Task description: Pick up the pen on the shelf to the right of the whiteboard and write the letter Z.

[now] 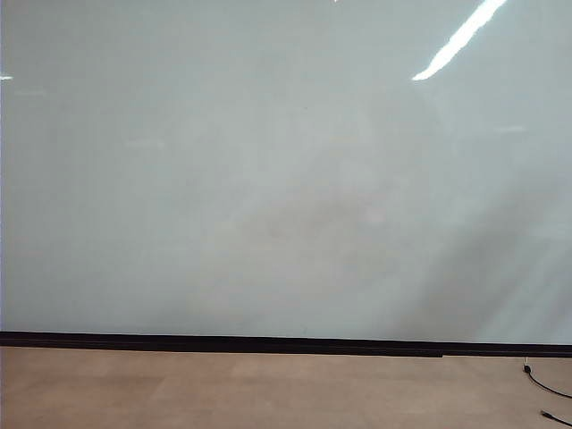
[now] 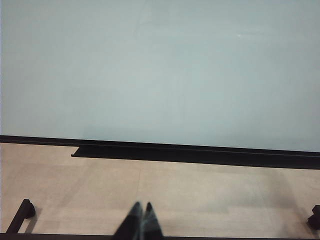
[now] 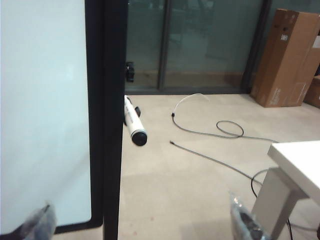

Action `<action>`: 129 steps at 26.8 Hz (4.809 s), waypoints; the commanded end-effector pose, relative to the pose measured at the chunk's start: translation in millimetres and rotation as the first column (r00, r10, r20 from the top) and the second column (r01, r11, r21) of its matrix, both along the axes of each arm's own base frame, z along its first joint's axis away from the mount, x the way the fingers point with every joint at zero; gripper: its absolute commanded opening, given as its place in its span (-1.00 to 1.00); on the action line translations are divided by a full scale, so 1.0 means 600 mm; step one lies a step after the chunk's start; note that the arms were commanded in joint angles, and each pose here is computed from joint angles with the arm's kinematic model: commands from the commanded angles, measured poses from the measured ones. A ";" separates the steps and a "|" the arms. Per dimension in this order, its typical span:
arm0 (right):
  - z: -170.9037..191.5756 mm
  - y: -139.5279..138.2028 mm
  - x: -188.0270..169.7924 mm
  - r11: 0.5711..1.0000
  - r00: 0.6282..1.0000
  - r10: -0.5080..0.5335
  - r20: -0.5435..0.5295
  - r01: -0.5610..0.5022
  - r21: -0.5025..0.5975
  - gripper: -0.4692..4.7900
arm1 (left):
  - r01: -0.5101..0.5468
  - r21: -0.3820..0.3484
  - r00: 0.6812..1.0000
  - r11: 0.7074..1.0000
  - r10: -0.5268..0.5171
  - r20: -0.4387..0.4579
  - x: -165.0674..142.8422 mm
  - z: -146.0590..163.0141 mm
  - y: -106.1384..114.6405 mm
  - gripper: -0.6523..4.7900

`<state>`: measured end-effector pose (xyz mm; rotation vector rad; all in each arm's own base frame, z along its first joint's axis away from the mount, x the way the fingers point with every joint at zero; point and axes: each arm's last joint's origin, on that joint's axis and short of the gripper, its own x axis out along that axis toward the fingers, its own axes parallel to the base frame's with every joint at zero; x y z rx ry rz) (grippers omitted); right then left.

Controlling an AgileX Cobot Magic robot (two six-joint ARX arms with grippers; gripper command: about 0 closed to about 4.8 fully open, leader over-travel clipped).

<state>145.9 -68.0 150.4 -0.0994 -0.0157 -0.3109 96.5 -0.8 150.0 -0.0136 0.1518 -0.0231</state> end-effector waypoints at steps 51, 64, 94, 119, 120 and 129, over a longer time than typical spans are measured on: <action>-0.041 -0.137 0.217 0.934 0.945 0.322 0.051 -0.326 0.143 1.00 | 0.001 0.004 1.000 1.000 -0.001 0.014 0.000 0.003 0.000 -0.78; -0.044 -0.135 0.239 0.925 0.938 0.341 0.065 -0.347 0.157 1.00 | 0.001 0.004 1.000 1.000 -0.001 0.013 0.000 0.003 0.000 -0.78; -0.037 -0.136 0.245 0.916 0.921 0.386 0.061 -0.390 0.092 1.00 | 0.001 0.004 1.000 1.000 -0.001 0.013 0.000 0.003 0.000 -0.78; -0.036 -0.138 0.246 0.918 0.923 0.379 0.066 -0.384 0.095 0.33 | 0.001 0.004 1.000 1.000 -0.001 0.013 0.000 0.003 0.000 -0.78; -0.036 -0.138 0.246 0.920 0.925 0.375 0.066 -0.380 0.095 0.34 | 0.001 0.004 1.000 1.000 -0.001 0.013 0.000 0.003 0.000 -0.78; -0.036 -0.140 0.246 0.933 0.938 0.341 0.068 -0.346 0.097 0.33 | 0.001 0.004 1.000 1.000 -0.001 0.013 0.000 0.003 0.000 -0.78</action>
